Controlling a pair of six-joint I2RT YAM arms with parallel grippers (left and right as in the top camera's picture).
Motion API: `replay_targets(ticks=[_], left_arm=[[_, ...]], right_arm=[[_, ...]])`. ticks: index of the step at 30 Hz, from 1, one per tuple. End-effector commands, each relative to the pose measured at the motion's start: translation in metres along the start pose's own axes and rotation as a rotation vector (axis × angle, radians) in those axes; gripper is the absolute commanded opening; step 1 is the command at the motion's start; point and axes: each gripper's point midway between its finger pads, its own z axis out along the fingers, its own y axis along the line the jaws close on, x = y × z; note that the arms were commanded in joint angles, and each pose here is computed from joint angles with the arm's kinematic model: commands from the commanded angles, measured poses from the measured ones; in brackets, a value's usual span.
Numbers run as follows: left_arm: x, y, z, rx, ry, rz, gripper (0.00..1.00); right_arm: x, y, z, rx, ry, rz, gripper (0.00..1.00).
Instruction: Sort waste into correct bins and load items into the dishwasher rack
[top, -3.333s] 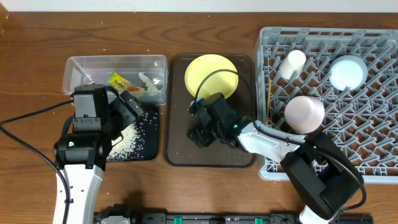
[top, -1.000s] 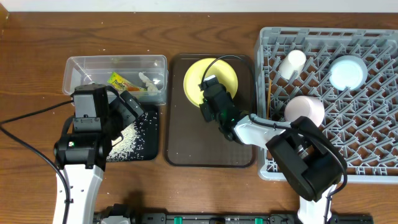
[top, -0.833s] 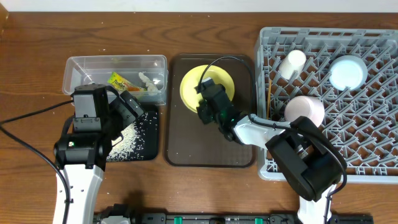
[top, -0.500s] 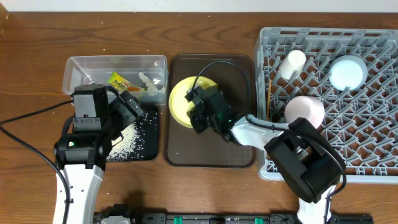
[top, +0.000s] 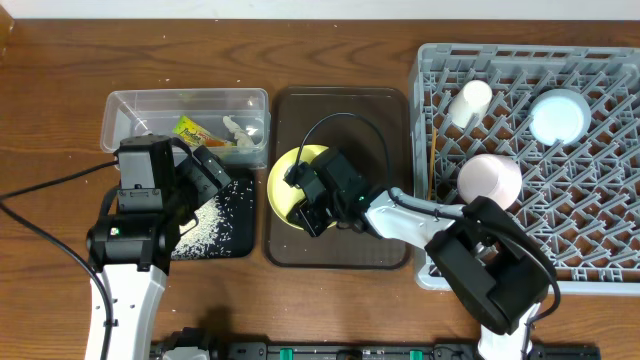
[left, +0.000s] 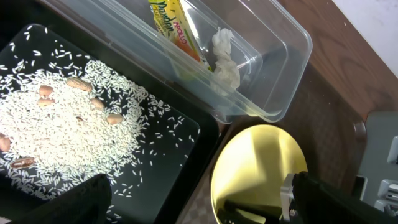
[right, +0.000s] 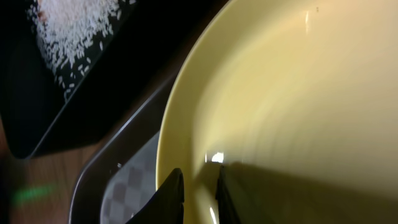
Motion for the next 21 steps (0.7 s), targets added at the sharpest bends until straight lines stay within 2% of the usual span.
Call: replay_targets(ticks=[1, 11, 18, 21], left_arm=[[-0.005, -0.001, -0.002, -0.002, -0.015, -0.004, 0.95], [-0.005, -0.001, -0.002, -0.002, -0.016, -0.004, 0.96], [-0.005, -0.001, -0.002, -0.002, -0.016, -0.004, 0.95], [-0.005, -0.001, -0.002, -0.002, -0.016, -0.004, 0.95]], right_arm=[[0.03, -0.006, 0.004, 0.038, 0.087, 0.055, 0.18], [0.018, -0.021, -0.048, 0.322, 0.055, 0.032, 0.19], [-0.022, -0.04, -0.099, 0.571, -0.098, -0.084, 0.29], [-0.034, -0.052, -0.117, 0.688, -0.139, -0.14, 0.3]])
